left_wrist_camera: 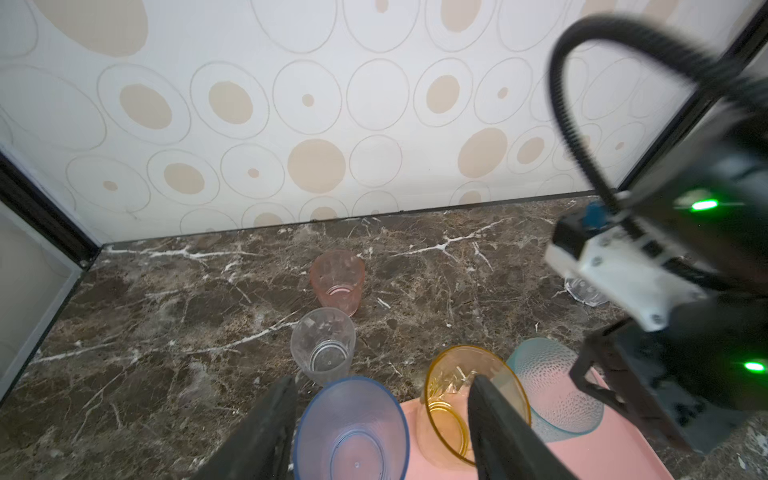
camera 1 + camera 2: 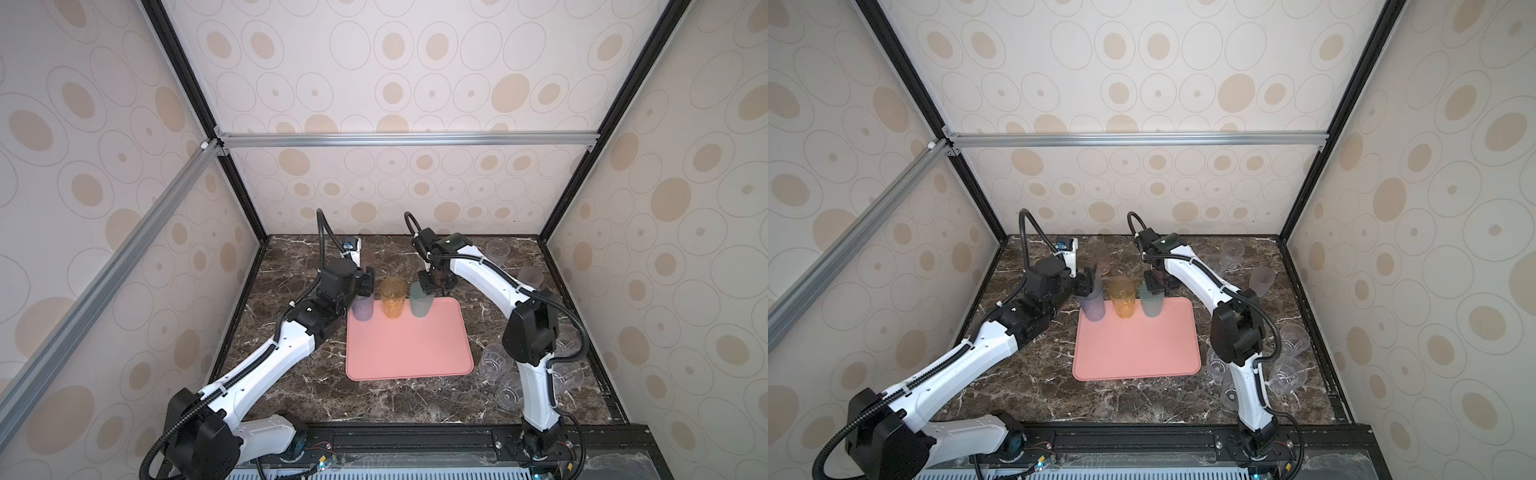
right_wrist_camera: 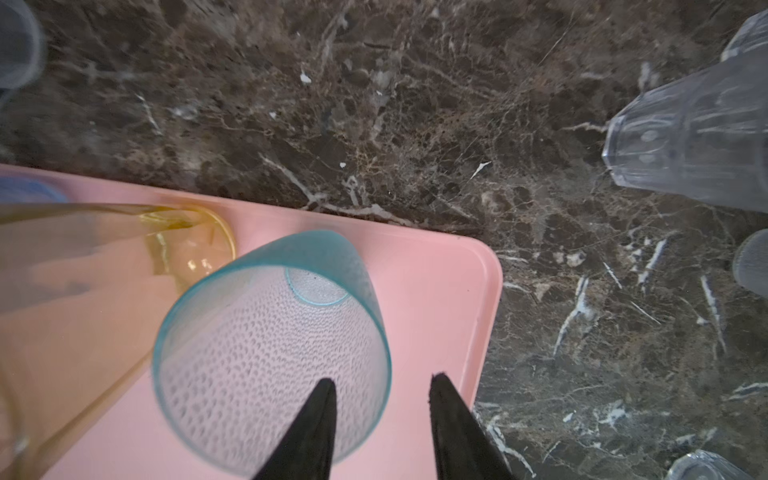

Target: Place the glasses into the tray

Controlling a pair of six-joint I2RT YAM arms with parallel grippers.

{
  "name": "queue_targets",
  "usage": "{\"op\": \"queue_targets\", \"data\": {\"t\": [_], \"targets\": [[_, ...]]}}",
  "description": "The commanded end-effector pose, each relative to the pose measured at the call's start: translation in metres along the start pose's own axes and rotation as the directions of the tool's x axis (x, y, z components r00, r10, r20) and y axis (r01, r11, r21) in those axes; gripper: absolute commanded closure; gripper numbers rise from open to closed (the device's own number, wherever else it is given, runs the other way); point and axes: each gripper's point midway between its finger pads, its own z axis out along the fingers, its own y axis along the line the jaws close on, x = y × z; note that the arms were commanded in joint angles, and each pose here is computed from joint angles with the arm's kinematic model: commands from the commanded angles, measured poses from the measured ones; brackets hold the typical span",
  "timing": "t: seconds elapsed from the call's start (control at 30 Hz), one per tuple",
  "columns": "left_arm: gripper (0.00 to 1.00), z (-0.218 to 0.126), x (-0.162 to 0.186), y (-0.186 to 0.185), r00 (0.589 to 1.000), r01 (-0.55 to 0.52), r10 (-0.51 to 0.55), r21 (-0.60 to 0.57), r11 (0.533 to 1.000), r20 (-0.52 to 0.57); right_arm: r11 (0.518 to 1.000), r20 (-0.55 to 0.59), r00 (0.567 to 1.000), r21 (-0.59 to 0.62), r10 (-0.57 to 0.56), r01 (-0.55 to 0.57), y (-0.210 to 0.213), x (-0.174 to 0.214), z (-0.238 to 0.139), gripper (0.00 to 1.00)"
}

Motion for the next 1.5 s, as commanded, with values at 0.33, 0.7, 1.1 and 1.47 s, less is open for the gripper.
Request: {"op": "queue_targets", "data": {"t": [0.33,0.7,1.1,1.47], "targets": [[0.38,0.079,0.013,0.067,0.944,0.209,-0.169,0.117,0.971,-0.283,0.997,0.125,0.99,-0.032,0.072,-0.068,-0.019,0.002,-0.056,0.58],[0.4,0.176,0.057,0.086,0.882,0.209,-0.164,0.054,0.976,-0.441,0.996,0.109,0.99,-0.024,0.088,-0.086,-0.022,0.016,-0.048,0.57],[0.44,0.233,0.095,0.075,0.844,0.205,-0.157,0.039,0.978,-0.514,0.996,0.103,0.991,-0.017,0.089,-0.088,-0.023,0.017,-0.041,0.57],[0.61,0.271,0.127,0.063,0.824,0.205,-0.156,0.03,0.978,-0.545,0.996,0.091,0.992,-0.006,0.086,-0.085,-0.025,0.022,-0.036,0.57]]}}
